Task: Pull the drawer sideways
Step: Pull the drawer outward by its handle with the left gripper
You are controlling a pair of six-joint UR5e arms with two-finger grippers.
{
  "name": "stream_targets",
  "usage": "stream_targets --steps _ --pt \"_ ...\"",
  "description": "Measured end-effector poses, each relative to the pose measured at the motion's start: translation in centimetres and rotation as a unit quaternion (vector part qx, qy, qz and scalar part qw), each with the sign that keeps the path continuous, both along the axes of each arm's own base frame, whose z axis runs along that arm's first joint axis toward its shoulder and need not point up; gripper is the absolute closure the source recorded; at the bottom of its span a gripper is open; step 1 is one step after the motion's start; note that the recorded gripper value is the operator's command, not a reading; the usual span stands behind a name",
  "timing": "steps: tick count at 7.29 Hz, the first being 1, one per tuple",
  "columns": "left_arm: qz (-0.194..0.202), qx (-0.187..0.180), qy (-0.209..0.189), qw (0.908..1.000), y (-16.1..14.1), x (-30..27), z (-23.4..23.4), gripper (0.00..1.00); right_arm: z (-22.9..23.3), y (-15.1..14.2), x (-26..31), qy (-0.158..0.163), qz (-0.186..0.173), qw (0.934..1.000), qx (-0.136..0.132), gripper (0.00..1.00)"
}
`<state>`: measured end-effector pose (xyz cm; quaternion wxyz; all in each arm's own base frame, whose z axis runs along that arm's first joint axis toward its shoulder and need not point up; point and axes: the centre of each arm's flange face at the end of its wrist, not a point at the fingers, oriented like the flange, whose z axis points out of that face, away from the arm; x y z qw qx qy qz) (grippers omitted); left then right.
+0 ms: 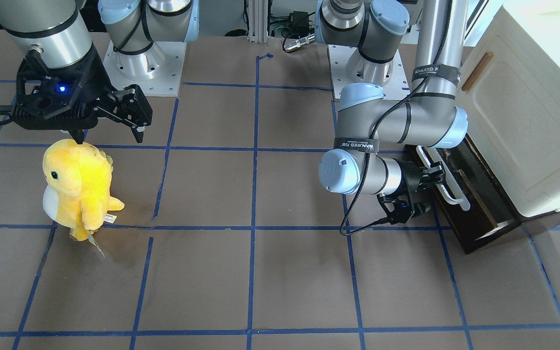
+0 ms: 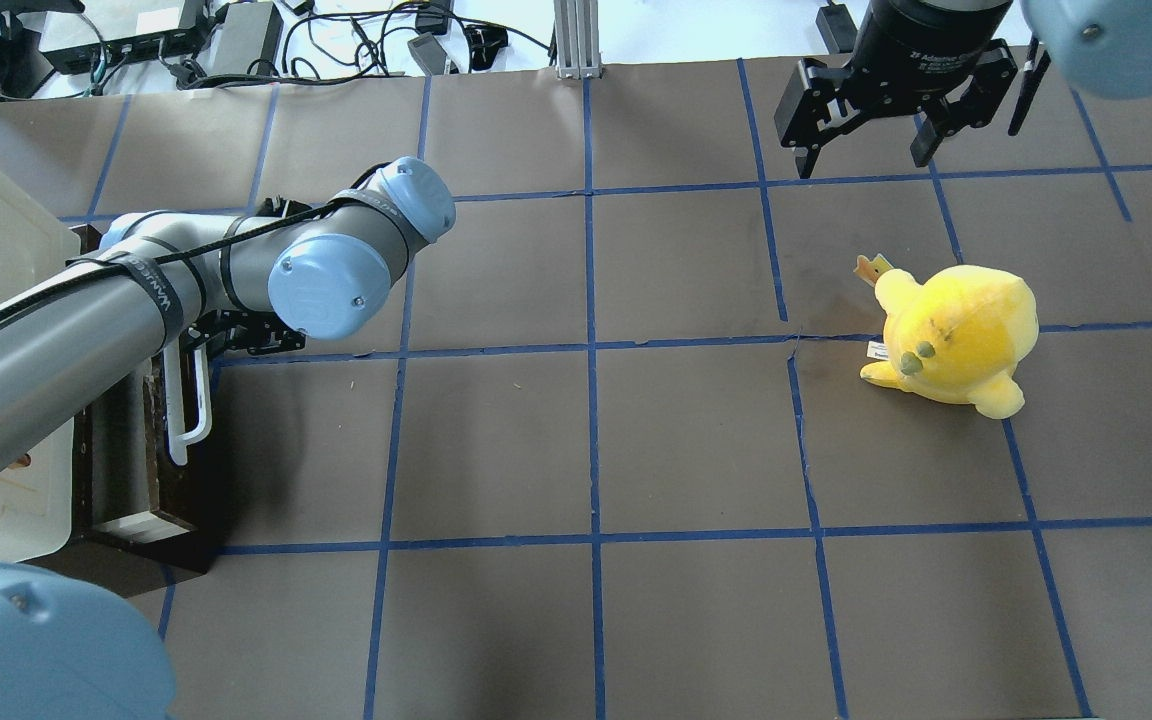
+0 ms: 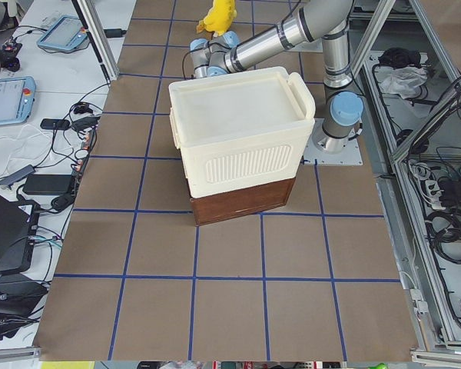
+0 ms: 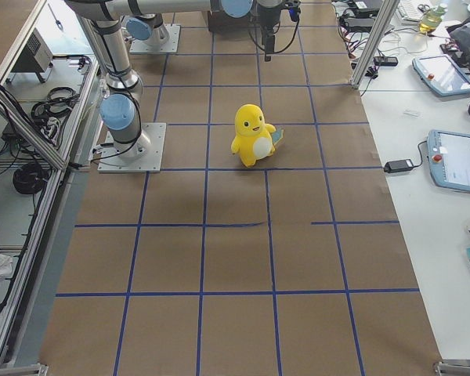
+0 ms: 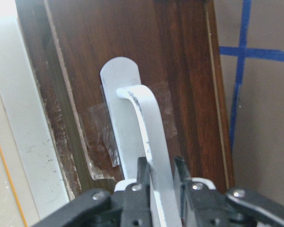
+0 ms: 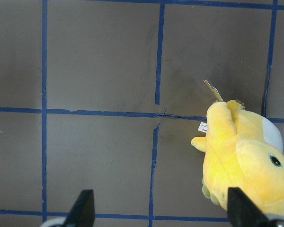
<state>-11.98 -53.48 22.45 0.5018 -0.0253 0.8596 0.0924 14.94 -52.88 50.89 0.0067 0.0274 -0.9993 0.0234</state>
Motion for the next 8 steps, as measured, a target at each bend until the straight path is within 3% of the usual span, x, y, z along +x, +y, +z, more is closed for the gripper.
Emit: stream_targets --steps 8 --pt "-0.016 -0.015 0.02 0.9996 -0.3 -3.3 1.0 0.78 0.0 0.0 0.0 0.0 0.0 1.0 0.0 0.0"
